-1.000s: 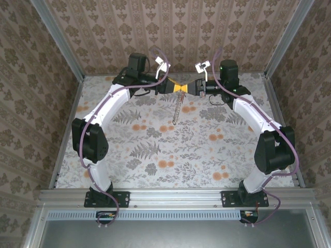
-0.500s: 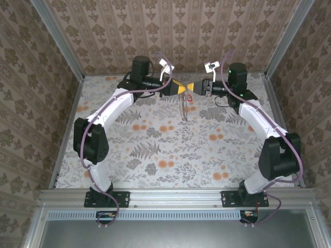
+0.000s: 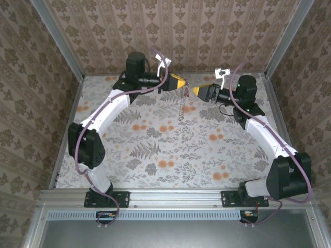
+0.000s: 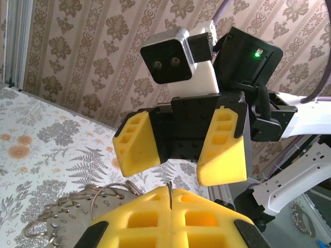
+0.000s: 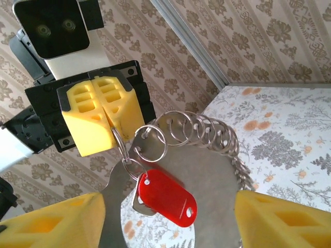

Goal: Put the keys on the keyring

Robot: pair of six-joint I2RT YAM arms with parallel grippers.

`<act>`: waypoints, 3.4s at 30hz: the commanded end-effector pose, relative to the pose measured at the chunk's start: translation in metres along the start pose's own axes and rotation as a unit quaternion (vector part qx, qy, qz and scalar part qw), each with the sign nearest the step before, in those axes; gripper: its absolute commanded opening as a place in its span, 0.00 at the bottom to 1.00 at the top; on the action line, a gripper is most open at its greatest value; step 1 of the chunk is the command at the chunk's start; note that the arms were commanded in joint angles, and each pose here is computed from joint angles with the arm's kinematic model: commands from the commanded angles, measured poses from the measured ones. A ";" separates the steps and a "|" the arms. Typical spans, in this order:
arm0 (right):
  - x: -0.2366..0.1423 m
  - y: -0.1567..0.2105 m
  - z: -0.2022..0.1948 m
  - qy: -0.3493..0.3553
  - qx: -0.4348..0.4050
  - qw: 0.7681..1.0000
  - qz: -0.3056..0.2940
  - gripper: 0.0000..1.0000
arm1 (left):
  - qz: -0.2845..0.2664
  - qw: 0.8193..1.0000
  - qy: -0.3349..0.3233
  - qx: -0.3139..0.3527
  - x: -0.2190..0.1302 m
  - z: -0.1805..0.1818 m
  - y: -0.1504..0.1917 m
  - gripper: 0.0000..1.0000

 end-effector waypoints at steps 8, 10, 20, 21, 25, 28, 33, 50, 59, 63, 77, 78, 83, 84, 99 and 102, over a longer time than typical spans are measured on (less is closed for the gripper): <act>0.011 0.007 0.021 -0.019 -0.037 0.999 0.008 0.72 | -0.018 0.999 0.014 0.037 0.000 -0.026 -0.025 0.00; 0.013 0.007 0.020 -0.017 -0.037 0.999 0.011 0.71 | -0.019 0.999 0.013 0.036 0.000 -0.026 -0.026 0.00; 0.023 0.016 0.015 -0.021 -0.031 0.999 0.028 0.55 | -0.021 0.999 0.008 0.038 0.003 -0.027 -0.029 0.00; 0.024 0.016 0.014 -0.019 -0.030 0.999 0.028 0.53 | -0.021 0.999 0.008 0.039 0.003 -0.028 -0.030 0.00; 0.027 0.016 0.014 -0.019 -0.031 0.999 0.027 0.42 | -0.021 0.999 0.007 0.039 0.004 -0.028 -0.030 0.00; 0.027 0.016 0.014 -0.018 -0.031 0.999 0.027 0.30 | -0.021 0.999 0.002 0.039 0.005 -0.027 -0.029 0.00; 0.027 0.022 0.014 -0.018 -0.029 0.999 0.035 0.09 | -0.026 0.999 -0.020 0.034 0.004 -0.024 -0.030 0.00; 0.034 0.034 0.025 -0.020 -0.030 0.998 0.043 0.00 | -0.063 0.995 -0.071 0.015 0.010 -0.021 -0.022 0.00; 0.032 0.040 0.018 0.000 -0.031 0.998 0.045 0.00 | -0.063 0.994 -0.086 0.018 0.009 -0.019 -0.017 0.00; 0.027 0.041 0.016 0.017 -0.032 0.998 0.046 0.00 | -0.057 0.994 -0.091 0.024 0.006 -0.019 -0.017 0.00; 0.006 0.043 0.012 0.058 -0.036 0.996 0.056 0.00 | -0.048 0.993 -0.097 0.039 -0.002 -0.020 -0.017 0.00; 0.005 0.042 0.012 0.059 -0.036 0.996 0.058 0.00 | -0.048 0.993 -0.096 0.040 -0.002 -0.020 -0.017 0.00; 0.005 0.040 0.015 0.060 -0.040 0.995 0.068 0.00 | -0.043 0.993 -0.102 0.044 -0.002 -0.020 -0.015 0.00; 0.005 0.039 0.016 0.060 -0.043 0.995 0.070 0.00 | -0.041 0.993 -0.104 0.047 -0.003 -0.019 -0.015 0.00; 0.004 0.029 0.021 0.070 -0.055 0.992 0.091 0.00 | 0.010 0.984 -0.139 0.110 -0.001 -0.027 -0.003 0.00; 0.006 0.027 0.021 0.067 -0.054 0.992 0.095 0.00 | 0.021 0.981 -0.146 0.126 0.000 -0.031 -0.002 0.00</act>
Point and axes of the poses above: each hand's point on the last joint's axis, 136 mm out from that joint toward the fingers, its own x axis out along the fingers, its own z axis along the line the jaws close on, y = z × x, the point moved 5 cm from there along -x, back along the fingers, and after that the axes turned 15 degrees about x, right-handed, at the moved point
